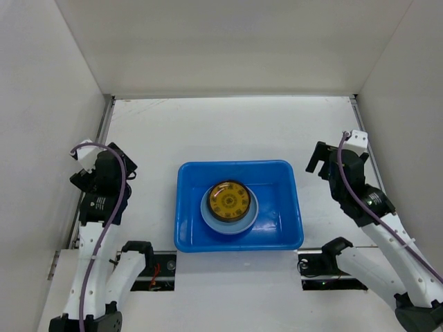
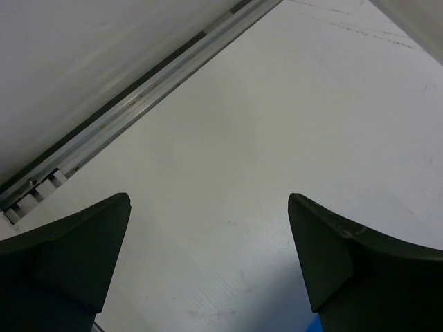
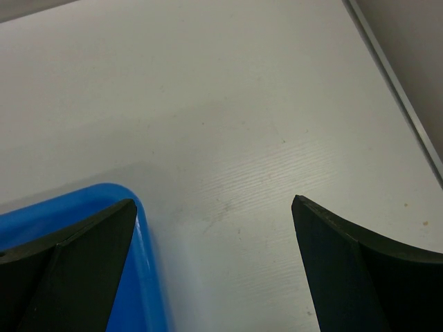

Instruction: Place the plates into the plastic bin on the countertop

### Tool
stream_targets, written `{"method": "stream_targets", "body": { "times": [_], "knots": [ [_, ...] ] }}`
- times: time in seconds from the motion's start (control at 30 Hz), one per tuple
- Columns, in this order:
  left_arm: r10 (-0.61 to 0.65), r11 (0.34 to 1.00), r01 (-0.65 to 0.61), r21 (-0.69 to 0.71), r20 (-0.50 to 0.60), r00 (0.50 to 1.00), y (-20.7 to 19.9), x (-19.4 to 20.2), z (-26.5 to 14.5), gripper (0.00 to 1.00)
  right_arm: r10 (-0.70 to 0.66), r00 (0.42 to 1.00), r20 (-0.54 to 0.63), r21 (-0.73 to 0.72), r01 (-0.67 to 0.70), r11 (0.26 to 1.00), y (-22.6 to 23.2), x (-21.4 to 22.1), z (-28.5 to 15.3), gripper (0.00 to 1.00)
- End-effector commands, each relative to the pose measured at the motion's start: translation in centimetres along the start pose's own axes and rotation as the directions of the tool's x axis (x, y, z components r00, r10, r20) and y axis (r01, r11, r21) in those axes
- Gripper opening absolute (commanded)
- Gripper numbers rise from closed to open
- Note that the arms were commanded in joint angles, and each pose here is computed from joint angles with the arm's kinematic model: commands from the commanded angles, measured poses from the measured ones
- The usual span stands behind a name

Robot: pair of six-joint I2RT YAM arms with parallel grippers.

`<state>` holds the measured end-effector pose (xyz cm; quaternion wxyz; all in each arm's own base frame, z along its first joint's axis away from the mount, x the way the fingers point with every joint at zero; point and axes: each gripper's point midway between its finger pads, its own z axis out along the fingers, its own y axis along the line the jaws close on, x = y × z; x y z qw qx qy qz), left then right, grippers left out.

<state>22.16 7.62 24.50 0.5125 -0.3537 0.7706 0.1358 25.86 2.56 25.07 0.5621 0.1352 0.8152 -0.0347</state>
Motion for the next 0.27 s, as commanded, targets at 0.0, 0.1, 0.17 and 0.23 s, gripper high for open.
{"method": "stream_targets", "body": {
  "times": [0.0,0.1,0.17,0.23],
  "knots": [
    [0.014,1.0,-0.014,-0.002,0.026,1.0,-0.25,-0.52,0.13,1.0,0.068,0.995,0.067,-0.031,-0.066,0.997,0.6,-1.84,-0.18,1.0],
    [0.026,1.0,-0.026,0.008,0.018,0.999,-0.51,-0.63,-0.12,1.0,0.07,0.995,0.068,-0.035,-0.067,0.997,0.55,-1.84,-0.32,1.0],
    [0.035,0.999,-0.035,0.005,0.014,0.999,-0.53,-0.7,-0.21,1.0,0.071,0.995,0.07,-0.036,-0.069,0.997,0.47,-1.91,-0.47,1.0],
    [0.027,1.0,-0.027,0.015,0.024,0.999,-0.65,-0.88,-0.37,1.0,0.076,0.994,0.075,-0.041,-0.073,0.997,0.43,-2.03,-0.63,1.0]
  ]
}}
